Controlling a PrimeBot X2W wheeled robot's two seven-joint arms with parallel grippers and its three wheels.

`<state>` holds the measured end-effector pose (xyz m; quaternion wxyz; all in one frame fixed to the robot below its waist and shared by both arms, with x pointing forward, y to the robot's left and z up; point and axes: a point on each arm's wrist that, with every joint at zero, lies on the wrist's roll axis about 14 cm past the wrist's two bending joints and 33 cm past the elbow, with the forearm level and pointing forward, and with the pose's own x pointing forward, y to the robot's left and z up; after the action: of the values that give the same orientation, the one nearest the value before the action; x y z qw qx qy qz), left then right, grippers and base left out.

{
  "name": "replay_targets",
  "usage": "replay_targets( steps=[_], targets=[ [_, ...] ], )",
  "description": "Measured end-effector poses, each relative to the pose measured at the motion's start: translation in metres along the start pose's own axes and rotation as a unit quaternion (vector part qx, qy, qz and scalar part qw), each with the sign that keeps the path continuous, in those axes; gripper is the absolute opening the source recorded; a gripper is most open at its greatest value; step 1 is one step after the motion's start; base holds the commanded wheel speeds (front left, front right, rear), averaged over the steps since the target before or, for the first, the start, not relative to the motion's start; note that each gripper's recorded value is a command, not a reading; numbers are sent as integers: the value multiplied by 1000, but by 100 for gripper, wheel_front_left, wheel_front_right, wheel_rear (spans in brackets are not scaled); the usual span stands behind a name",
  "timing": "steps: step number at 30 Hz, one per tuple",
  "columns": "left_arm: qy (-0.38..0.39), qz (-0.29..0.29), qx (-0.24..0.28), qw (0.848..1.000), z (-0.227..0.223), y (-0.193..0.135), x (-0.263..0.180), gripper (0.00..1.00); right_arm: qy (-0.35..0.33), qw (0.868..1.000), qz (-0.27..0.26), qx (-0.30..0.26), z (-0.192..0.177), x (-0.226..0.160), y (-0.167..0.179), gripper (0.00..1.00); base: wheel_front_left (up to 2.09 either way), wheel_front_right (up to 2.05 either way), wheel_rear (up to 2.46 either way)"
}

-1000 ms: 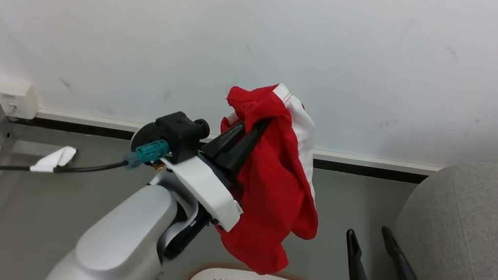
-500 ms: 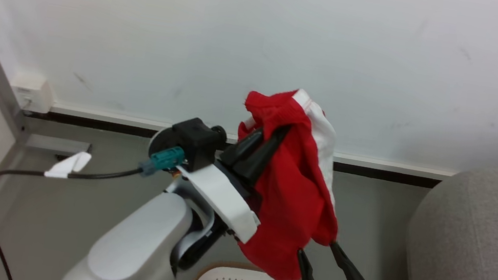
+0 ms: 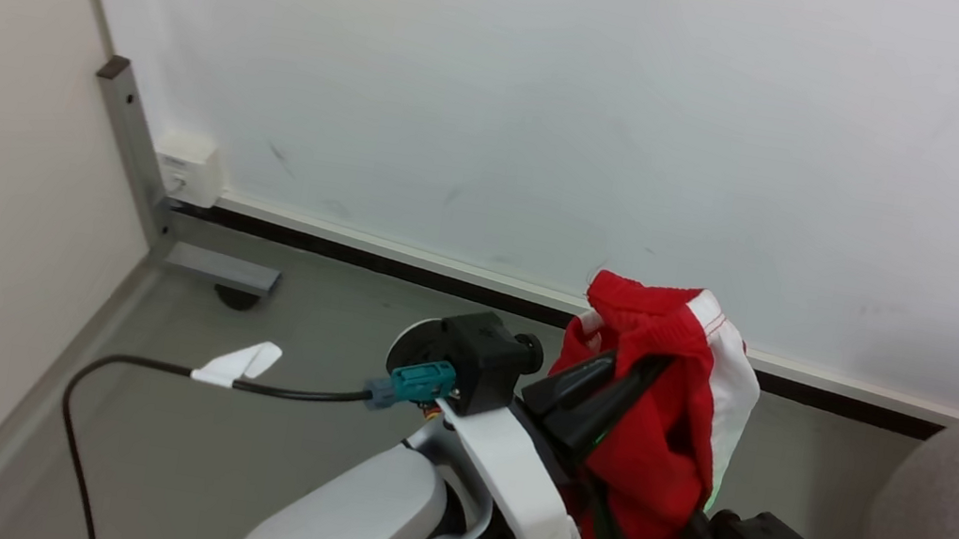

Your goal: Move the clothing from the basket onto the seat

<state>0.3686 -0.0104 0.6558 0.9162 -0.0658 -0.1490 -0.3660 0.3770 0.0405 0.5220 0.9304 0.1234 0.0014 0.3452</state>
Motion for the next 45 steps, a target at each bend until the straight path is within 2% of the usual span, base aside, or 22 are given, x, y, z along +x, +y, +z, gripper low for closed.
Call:
replay_targets(
  steps=[1, 2, 8, 15, 23, 24, 25, 26, 35, 40, 45],
  targets=[
    [0, 1, 0, 1000, 1, 0, -2, 0, -1, 1000, 5, 0, 0, 2, 3, 16, 0, 0, 0],
    [-1, 4, 0, 1000, 2, 1, -4, 0, -2, 1000, 10, 0, 2, 4, 6, 0, 0, 0, 0],
    [2, 28, 2, 1000, 2, 13, -14, 0, -4, 1000, 30, 4, 2, 10, 19, 0, 0, 0, 0],
    [8, 43, -1, 999, -2, 24, -17, 0, -5, 1000, 27, 14, 2, 9, 18, 0, 0, 0, 0],
    [21, 59, -2, 998, -14, 38, -23, 0, -47, 997, -25, 57, 23, -3, -10, 0, 0, 0, 0],
    [25, 57, -9, 998, -18, 36, -24, 31, -54, 996, -35, 66, 26, -6, -15, 0, 0, 0, 0],
    [27, 51, -14, 998, -22, 32, -24, 71, -61, 995, -42, 69, 30, -7, -20, 0, 0, 0, 0],
    [29, 44, -18, 998, -25, 27, -24, 100, -68, 994, -48, 69, 34, -9, -24, 0, 0, 0, 0],
    [54, -30, -65, 996, -60, -21, -20, 100, -118, 985, -121, 38, 65, -37, -71, 0, 0, 0, 0],
    [67, -73, -77, 992, -77, -44, -11, 100, -138, 975, -176, 8, 79, -67, -101, 0, 0, 0, 0],
    [77, -115, -83, 987, -92, -66, 1, 100, -153, 958, -243, -12, 89, -106, -134, 0, 0, 0, 0]
  ],
)
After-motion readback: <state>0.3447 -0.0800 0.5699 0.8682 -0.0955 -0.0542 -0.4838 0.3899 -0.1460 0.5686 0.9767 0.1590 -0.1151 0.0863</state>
